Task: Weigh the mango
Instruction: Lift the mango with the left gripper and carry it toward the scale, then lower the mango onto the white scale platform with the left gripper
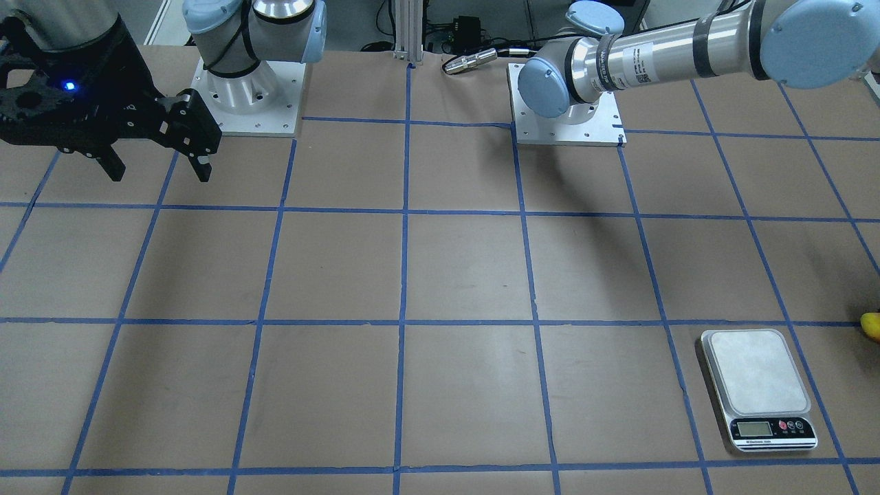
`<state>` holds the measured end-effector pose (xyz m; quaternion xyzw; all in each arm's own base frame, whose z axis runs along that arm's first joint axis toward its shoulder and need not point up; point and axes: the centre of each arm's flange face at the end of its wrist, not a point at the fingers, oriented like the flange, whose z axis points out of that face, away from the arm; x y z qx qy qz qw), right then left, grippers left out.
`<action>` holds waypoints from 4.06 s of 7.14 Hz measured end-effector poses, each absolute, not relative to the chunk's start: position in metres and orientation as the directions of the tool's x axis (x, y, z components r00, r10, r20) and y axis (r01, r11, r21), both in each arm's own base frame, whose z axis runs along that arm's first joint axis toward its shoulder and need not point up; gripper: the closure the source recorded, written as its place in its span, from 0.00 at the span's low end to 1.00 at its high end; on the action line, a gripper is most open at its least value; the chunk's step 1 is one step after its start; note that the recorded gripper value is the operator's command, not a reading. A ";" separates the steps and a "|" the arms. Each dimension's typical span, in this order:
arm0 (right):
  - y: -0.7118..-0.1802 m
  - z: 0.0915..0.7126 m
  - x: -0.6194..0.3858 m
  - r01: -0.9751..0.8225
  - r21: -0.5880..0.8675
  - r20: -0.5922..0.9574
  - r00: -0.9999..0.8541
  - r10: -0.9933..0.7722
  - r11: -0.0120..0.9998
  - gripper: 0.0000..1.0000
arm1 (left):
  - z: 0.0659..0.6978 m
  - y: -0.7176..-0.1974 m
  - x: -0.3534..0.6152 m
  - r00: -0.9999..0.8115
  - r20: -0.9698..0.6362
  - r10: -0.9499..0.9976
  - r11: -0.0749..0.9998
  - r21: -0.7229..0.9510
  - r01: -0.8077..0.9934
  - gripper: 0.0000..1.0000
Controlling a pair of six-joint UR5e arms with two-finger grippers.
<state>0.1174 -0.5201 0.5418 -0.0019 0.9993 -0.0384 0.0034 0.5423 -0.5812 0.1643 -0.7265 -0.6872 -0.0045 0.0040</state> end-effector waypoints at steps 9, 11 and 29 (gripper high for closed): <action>-0.520 0.542 0.118 -0.004 -0.076 -0.008 -1.000 -0.005 0.997 0.00 | 0.203 -0.584 0.535 0.053 -0.025 0.998 -0.052 0.033 0.998 1.00; -0.520 0.542 0.118 -0.004 -0.076 -0.008 -1.000 -0.005 0.997 0.00 | 0.239 -0.600 0.500 0.083 -0.040 0.996 -0.080 0.056 0.995 1.00; -0.520 0.542 0.118 -0.004 -0.076 -0.007 -1.000 -0.005 0.997 0.00 | 0.210 -0.661 0.241 -0.031 -0.013 0.999 0.030 -0.052 0.998 0.00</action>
